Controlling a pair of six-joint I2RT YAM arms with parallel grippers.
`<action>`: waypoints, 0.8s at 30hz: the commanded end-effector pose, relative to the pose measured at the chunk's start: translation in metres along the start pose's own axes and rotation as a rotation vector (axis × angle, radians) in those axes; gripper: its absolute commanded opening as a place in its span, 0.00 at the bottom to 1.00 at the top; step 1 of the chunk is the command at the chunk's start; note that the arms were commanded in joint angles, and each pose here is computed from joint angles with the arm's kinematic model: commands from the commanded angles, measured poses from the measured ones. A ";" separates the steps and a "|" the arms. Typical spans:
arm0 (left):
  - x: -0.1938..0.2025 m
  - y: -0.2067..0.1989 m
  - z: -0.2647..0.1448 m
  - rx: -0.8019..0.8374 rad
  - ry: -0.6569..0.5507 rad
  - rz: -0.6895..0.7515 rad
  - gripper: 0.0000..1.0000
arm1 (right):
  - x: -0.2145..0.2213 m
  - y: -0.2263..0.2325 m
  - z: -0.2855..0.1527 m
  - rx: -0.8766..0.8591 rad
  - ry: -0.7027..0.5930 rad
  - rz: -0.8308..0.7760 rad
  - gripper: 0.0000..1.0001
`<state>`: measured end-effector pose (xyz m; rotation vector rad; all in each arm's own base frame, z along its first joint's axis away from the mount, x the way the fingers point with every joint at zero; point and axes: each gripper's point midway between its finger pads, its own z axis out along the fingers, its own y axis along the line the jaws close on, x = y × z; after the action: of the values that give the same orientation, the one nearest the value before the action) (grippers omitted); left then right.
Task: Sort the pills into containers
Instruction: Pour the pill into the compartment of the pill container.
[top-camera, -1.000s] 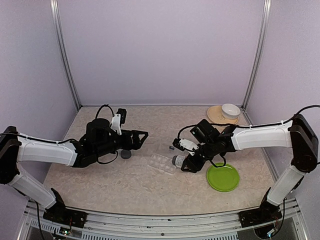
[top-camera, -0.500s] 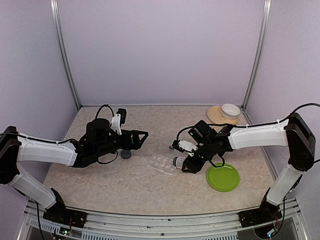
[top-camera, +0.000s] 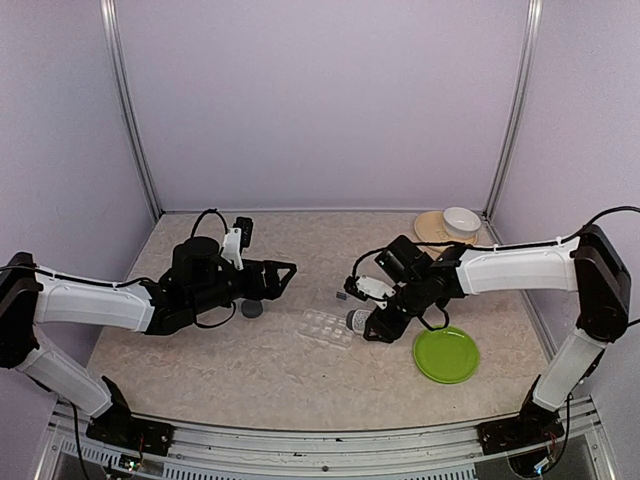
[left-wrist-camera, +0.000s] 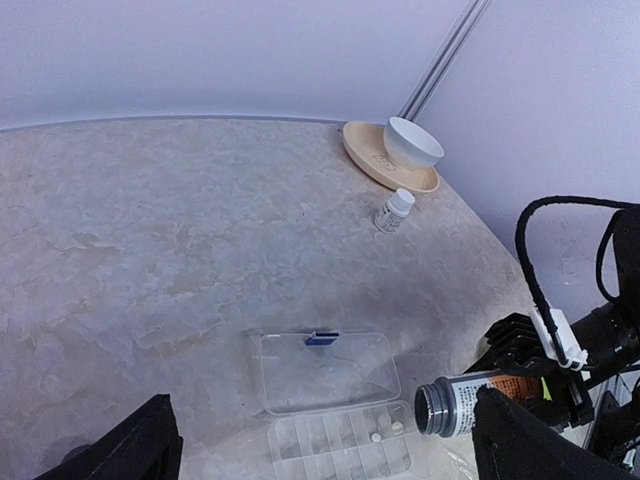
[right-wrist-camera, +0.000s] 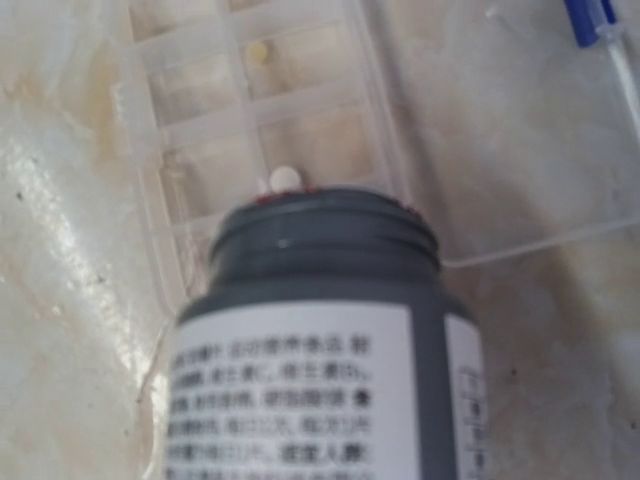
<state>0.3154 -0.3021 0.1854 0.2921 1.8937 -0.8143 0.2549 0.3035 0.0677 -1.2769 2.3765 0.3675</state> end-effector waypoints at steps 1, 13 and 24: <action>-0.004 0.000 -0.002 0.013 -0.022 -0.004 0.99 | -0.004 -0.003 -0.005 0.009 0.017 0.000 0.00; -0.002 0.000 -0.003 0.014 -0.021 -0.007 0.99 | 0.005 -0.002 0.003 -0.004 0.077 0.002 0.00; 0.001 0.002 -0.002 0.011 -0.019 -0.008 0.99 | 0.001 -0.004 0.002 -0.003 0.106 -0.003 0.00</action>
<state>0.3140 -0.3009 0.1823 0.2915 1.8933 -0.8161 0.2530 0.3007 0.0620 -1.3216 2.4563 0.3279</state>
